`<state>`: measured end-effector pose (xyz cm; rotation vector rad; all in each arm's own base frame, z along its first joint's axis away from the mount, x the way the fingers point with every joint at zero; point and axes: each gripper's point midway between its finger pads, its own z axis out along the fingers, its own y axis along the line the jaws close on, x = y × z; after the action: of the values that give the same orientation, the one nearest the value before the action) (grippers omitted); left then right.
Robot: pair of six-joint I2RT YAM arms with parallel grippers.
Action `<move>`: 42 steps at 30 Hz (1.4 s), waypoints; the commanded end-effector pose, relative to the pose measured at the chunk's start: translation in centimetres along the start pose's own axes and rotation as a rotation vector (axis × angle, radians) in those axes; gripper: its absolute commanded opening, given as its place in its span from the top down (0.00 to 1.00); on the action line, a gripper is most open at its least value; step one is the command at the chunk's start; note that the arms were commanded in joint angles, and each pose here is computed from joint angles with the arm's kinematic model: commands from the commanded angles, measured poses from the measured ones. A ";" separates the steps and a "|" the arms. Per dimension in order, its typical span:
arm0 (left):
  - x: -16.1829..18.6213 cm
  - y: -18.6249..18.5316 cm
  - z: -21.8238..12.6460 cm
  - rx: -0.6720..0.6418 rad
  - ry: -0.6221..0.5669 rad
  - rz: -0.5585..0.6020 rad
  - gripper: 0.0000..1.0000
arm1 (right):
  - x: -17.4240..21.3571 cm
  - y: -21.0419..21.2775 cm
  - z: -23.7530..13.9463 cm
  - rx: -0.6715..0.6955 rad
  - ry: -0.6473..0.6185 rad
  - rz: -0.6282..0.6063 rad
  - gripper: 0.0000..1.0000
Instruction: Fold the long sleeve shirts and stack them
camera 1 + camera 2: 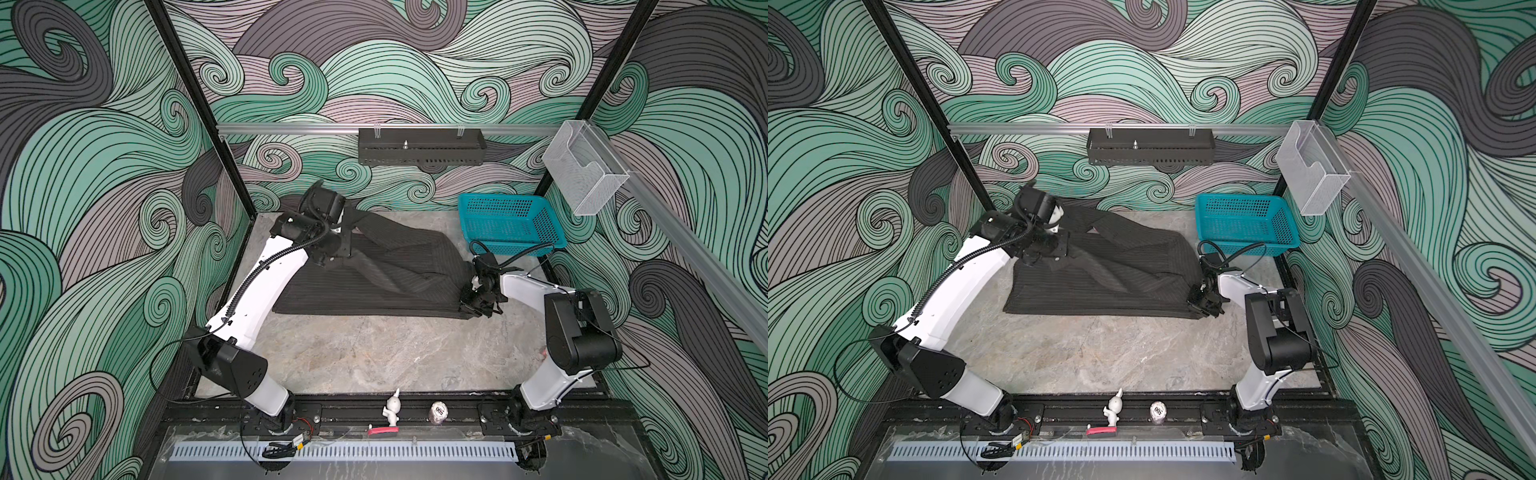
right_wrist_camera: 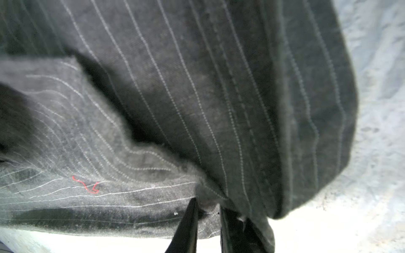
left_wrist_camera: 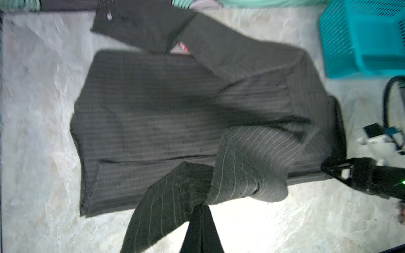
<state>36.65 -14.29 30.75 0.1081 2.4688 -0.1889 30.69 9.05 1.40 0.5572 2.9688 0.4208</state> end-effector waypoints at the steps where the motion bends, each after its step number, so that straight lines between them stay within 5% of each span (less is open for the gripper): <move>1: -2.6 0.6 -1.7 -0.025 -0.075 0.055 1.00 | -0.3 -0.9 0.3 0.034 -0.002 0.034 0.80; 15: 4.2 10.9 4.7 -0.266 0.124 -0.120 1.00 | 0.3 -2.6 0.9 0.031 0.045 0.138 0.81; 29: 7.2 12.9 8.3 -0.314 0.322 -0.200 1.00 | 0.7 -3.2 1.2 0.007 0.074 0.175 0.84; 32: 8.7 14.3 8.0 -0.270 0.324 -0.359 0.70 | 0.8 -3.0 1.1 -0.006 0.082 0.172 0.84; 35: 11.2 15.8 8.8 -0.175 0.339 -0.529 0.53 | 0.9 -2.8 1.1 -0.018 0.080 0.169 0.84; 42: 15.4 17.1 13.3 -0.081 0.433 -0.732 0.48 | 0.7 -2.5 0.9 -0.032 0.079 0.153 0.83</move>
<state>33.02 2.39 10.04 -0.8174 2.8664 -0.2231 30.97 7.85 1.25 0.7637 2.9339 0.5671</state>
